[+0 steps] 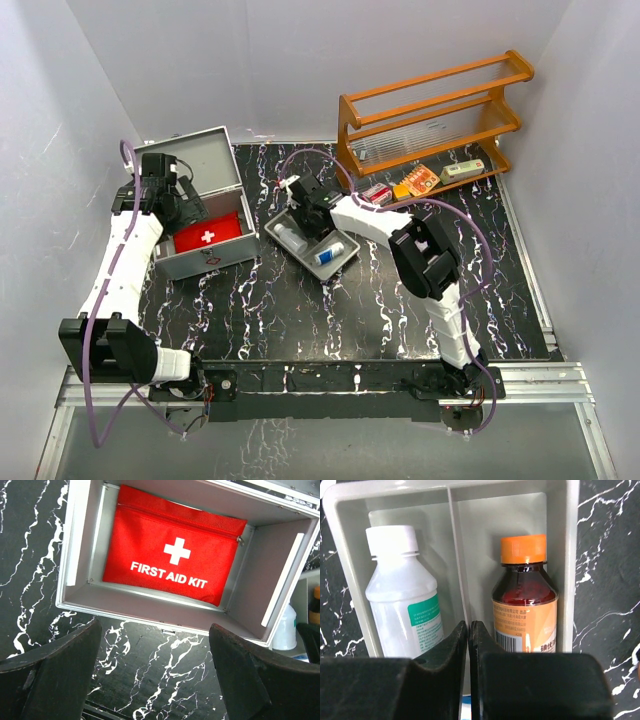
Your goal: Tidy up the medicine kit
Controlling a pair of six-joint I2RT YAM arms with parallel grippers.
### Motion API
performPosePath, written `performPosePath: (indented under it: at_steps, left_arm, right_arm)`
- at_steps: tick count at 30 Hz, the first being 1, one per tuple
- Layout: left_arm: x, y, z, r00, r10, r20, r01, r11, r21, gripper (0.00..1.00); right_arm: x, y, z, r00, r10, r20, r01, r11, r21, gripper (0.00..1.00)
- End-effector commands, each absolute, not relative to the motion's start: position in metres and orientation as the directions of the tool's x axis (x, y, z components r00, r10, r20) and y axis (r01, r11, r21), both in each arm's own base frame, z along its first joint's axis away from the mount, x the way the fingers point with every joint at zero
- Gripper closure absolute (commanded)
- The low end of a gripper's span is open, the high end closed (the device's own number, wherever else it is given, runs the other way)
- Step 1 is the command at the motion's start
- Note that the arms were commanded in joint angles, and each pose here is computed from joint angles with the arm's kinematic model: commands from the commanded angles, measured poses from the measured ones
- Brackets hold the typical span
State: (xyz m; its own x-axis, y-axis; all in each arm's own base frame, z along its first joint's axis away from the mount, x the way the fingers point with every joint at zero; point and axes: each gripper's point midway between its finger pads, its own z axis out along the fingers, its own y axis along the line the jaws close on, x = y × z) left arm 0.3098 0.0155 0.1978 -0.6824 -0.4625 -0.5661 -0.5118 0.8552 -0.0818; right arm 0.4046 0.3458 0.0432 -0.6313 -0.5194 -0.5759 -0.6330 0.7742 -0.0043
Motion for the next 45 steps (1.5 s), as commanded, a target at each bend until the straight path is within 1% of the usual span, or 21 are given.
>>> performPosePath:
  at_steps: [1,6,8,11,15,18,23,26,30,31,34,40,45]
  left_arm:
    - [0.309,0.036,0.216,-0.645,-0.469,-0.603,-0.546,0.835,-0.066,0.12]
    - [0.307,0.057,0.205,-0.638,-0.511,-0.576,-0.597,0.801,-0.05,0.09]
    - [0.307,0.067,0.194,-0.641,-0.539,-0.546,-0.621,0.783,-0.043,0.09]
    - [0.307,0.079,0.187,-0.639,-0.554,-0.534,-0.631,0.774,-0.048,0.11]
    - [0.304,0.092,0.168,-0.663,-0.556,-0.501,-0.631,0.775,-0.025,0.16]
    - [0.307,0.099,0.153,-0.683,-0.549,-0.482,-0.615,0.788,-0.026,0.24]
    - [0.326,0.102,0.134,-0.727,-0.519,-0.449,-0.562,0.826,-0.044,0.43]
    - [0.335,0.101,0.131,-0.743,-0.489,-0.457,-0.524,0.85,-0.059,0.52]
    - [0.343,0.1,0.123,-0.767,-0.444,-0.463,-0.472,0.879,-0.061,0.58]
    - [0.344,0.099,0.12,-0.775,-0.432,-0.461,-0.457,0.887,-0.064,0.61]
    - [0.346,0.095,0.113,-0.798,-0.405,-0.447,-0.419,0.905,-0.073,0.71]
    - [0.35,0.083,0.11,-0.829,-0.335,-0.447,-0.331,0.939,-0.089,0.85]
    - [0.35,0.073,0.104,-0.869,-0.231,-0.438,-0.248,0.968,-0.018,0.93]
  right_arm:
    - [0.383,0.34,0.057,-0.67,-0.483,-0.563,-0.598,0.801,0.024,1.0]
    - [0.365,0.325,0.047,-0.692,-0.478,-0.54,-0.566,0.824,-0.005,1.0]
    - [0.358,0.32,0.042,-0.695,-0.487,-0.529,-0.562,0.827,-0.023,1.0]
    - [0.348,0.319,0.035,-0.701,-0.493,-0.515,-0.566,0.824,-0.019,0.96]
    - [0.346,0.319,0.032,-0.706,-0.493,-0.509,-0.565,0.825,-0.015,0.89]
    - [0.345,0.319,0.03,-0.708,-0.491,-0.508,-0.564,0.826,-0.012,0.85]
    - [0.345,0.315,0.02,-0.718,-0.49,-0.494,-0.551,0.834,-0.026,0.84]
    - [0.348,0.311,0.018,-0.714,-0.493,-0.497,-0.543,0.838,-0.051,0.88]
    - [0.351,0.307,0.019,-0.707,-0.494,-0.506,-0.534,0.842,-0.076,0.97]
    - [0.352,0.306,0.02,-0.705,-0.495,-0.508,-0.533,0.842,-0.081,1.0]
    - [0.354,0.304,0.024,-0.7,-0.49,-0.521,-0.524,0.847,-0.092,1.0]
    - [0.352,0.302,0.047,-0.691,-0.455,-0.562,-0.502,0.861,-0.08,1.0]
    - [0.346,0.296,0.064,-0.69,-0.414,-0.594,-0.476,0.877,-0.059,1.0]
